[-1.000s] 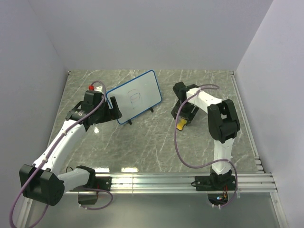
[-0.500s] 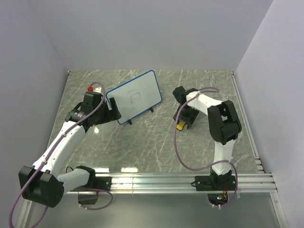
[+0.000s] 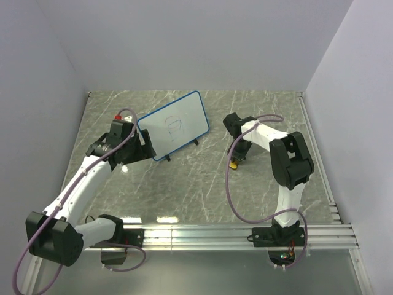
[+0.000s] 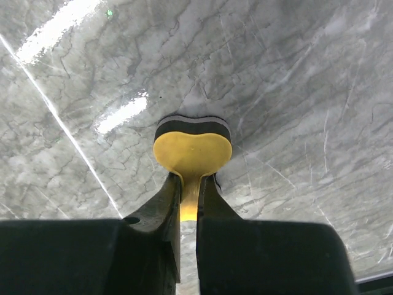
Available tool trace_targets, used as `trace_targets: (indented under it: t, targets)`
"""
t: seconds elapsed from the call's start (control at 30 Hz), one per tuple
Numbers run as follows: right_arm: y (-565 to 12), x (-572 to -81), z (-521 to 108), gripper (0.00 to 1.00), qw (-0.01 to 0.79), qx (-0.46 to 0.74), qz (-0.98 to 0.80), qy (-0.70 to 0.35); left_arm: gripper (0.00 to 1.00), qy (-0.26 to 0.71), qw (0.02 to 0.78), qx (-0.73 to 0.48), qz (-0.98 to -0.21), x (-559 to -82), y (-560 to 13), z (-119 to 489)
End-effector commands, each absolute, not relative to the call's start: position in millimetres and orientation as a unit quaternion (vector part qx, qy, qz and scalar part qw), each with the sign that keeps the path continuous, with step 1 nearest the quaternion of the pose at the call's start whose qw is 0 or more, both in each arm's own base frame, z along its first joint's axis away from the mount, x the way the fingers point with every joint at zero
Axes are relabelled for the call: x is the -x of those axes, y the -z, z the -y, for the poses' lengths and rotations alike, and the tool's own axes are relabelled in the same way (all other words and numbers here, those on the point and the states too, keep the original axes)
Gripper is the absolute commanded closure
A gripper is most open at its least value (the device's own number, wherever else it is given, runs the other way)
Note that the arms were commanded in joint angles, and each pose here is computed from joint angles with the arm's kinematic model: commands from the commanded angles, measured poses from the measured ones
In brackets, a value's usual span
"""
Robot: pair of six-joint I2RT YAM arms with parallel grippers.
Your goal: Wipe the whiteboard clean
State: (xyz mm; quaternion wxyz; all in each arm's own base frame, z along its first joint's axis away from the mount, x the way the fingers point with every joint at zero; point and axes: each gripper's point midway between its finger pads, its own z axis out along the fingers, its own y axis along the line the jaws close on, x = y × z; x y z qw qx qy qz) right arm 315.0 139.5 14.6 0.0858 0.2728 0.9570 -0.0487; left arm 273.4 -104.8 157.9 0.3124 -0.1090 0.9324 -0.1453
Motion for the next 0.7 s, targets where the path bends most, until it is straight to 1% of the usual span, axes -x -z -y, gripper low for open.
trace_targets:
  t: [0.0,0.07,0.1,0.2,0.37,0.47,0.53,0.63,0.67]
  targets:
    - [-9,-323,-149,1.00,0.104,-0.282,-0.953,0.026,0.13,0.137,0.312,0.116,-0.933,-277,-160,104]
    - [-28,-336,-168,1.00,0.123,-0.279,-0.952,-0.023,0.13,0.101,0.328,0.136,-0.929,-285,-163,89]
    - [-32,-342,-175,1.00,0.129,-0.278,-0.951,-0.039,0.14,0.099,0.331,0.142,-0.928,-287,-165,86]
    - [-78,-369,-206,1.00,0.185,-0.263,-0.939,-0.121,0.15,0.121,0.345,0.153,-0.918,-299,-174,88]
    - [-154,-401,-249,1.00,0.251,-0.243,-0.896,-0.273,0.16,0.164,0.374,0.155,-0.900,-319,-182,90]
    - [-174,-410,-262,1.00,0.253,-0.243,-0.886,-0.304,0.17,0.210,0.391,0.138,-0.886,-331,-192,86]
    - [-183,-420,-269,1.00,0.256,-0.240,-0.882,-0.315,0.17,0.222,0.402,0.129,-0.879,-334,-195,81]
    - [-189,-426,-277,1.00,0.254,-0.238,-0.876,-0.333,0.23,0.234,0.438,0.101,-0.862,-338,-196,82]
    - [-195,-430,-281,1.00,0.258,-0.237,-0.871,-0.344,0.27,0.243,0.447,0.091,-0.856,-337,-197,85]
